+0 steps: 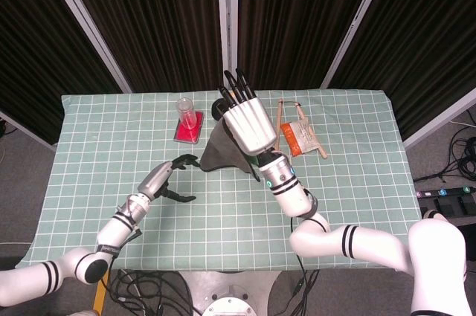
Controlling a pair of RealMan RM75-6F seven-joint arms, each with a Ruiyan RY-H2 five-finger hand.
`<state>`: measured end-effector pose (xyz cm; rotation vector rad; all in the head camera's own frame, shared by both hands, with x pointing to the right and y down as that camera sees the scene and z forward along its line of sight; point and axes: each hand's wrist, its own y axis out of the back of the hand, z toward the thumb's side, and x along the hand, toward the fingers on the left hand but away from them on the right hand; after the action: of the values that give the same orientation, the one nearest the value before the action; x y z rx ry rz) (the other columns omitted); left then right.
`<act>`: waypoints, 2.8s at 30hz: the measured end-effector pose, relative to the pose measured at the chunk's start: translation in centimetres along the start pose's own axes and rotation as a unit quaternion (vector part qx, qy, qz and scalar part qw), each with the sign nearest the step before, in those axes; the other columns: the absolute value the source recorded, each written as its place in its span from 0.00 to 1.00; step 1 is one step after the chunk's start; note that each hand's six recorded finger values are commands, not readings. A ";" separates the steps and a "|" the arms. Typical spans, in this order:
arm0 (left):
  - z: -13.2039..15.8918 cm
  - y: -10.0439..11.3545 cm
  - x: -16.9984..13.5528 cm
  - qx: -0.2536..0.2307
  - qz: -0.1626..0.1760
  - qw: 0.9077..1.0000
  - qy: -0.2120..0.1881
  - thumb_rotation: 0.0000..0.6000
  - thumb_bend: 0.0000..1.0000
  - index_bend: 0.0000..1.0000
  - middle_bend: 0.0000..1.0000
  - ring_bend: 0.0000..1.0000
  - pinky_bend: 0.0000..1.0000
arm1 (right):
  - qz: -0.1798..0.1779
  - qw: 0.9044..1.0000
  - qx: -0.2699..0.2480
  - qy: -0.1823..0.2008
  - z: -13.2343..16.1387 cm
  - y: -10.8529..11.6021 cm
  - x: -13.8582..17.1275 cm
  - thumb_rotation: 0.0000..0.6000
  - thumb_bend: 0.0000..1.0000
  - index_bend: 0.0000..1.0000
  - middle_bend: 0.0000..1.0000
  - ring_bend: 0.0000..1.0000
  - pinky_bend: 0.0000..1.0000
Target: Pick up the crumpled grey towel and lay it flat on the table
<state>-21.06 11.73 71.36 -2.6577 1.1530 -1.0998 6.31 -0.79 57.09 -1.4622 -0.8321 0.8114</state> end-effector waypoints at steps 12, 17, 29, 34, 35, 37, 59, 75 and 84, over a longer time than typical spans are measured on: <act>-1.6 -2.3 3.8 -0.068 -0.036 0.996 0.035 0.83 0.00 0.28 0.26 0.22 0.26 | 0.027 0.998 -0.046 0.017 2.3 -1.3 0.3 1.00 0.44 0.63 0.23 0.00 0.00; -2.2 -1.8 4.7 -0.116 -0.029 0.991 0.052 0.71 0.00 0.26 0.26 0.22 0.25 | 0.036 0.997 -0.065 0.026 3.4 -1.9 0.3 1.00 0.44 0.63 0.23 0.00 0.00; -2.5 -0.6 6.5 -0.158 -0.017 0.985 0.060 0.66 0.00 0.25 0.22 0.19 0.25 | 0.048 0.994 -0.096 0.034 6.5 -3.0 2.0 1.00 0.44 0.62 0.22 0.00 0.00; -1.6 -0.5 6.8 -0.174 -0.021 0.983 0.047 0.70 0.00 0.25 0.22 0.19 0.25 | 0.040 0.993 -0.110 0.026 6.5 -2.6 2.0 1.00 0.44 0.62 0.22 0.00 0.00; -1.3 -0.5 6.9 -0.175 -0.022 0.983 0.043 0.70 0.00 0.25 0.22 0.19 0.25 | 0.039 0.993 -0.113 0.024 6.4 -2.5 2.0 1.00 0.44 0.62 0.22 0.00 0.00; -0.6 -0.4 7.3 -0.177 -0.024 0.983 0.034 0.72 0.00 0.25 0.22 0.19 0.25 | 0.036 0.992 -0.119 0.021 6.3 -2.3 2.0 1.00 0.44 0.62 0.22 0.00 0.00; -5.5 0.0 5.0 -0.081 -0.065 0.990 0.099 0.80 0.00 0.25 0.22 0.19 0.24 | 0.059 0.995 -0.086 -0.001 4.9 -5.2 1.3 1.00 0.44 0.62 0.21 0.00 0.00; -4.9 -0.7 2.2 -0.032 -0.079 0.991 0.101 0.77 0.00 0.25 0.22 0.19 0.24 | 0.062 0.994 -0.093 -0.015 5.9 -6.4 0.0 1.00 0.44 0.61 0.21 0.00 0.00; -5.1 -2.5 3.4 -0.025 -0.068 0.990 0.122 0.77 0.00 0.28 0.22 0.19 0.25 | 0.060 0.993 -0.098 -0.017 5.8 -6.1 0.0 1.00 0.44 0.61 0.21 0.00 0.00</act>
<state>-21.05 12.47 77.96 -2.7348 1.0582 -1.4728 1.04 2.33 62.90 -1.6896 -0.8759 0.8640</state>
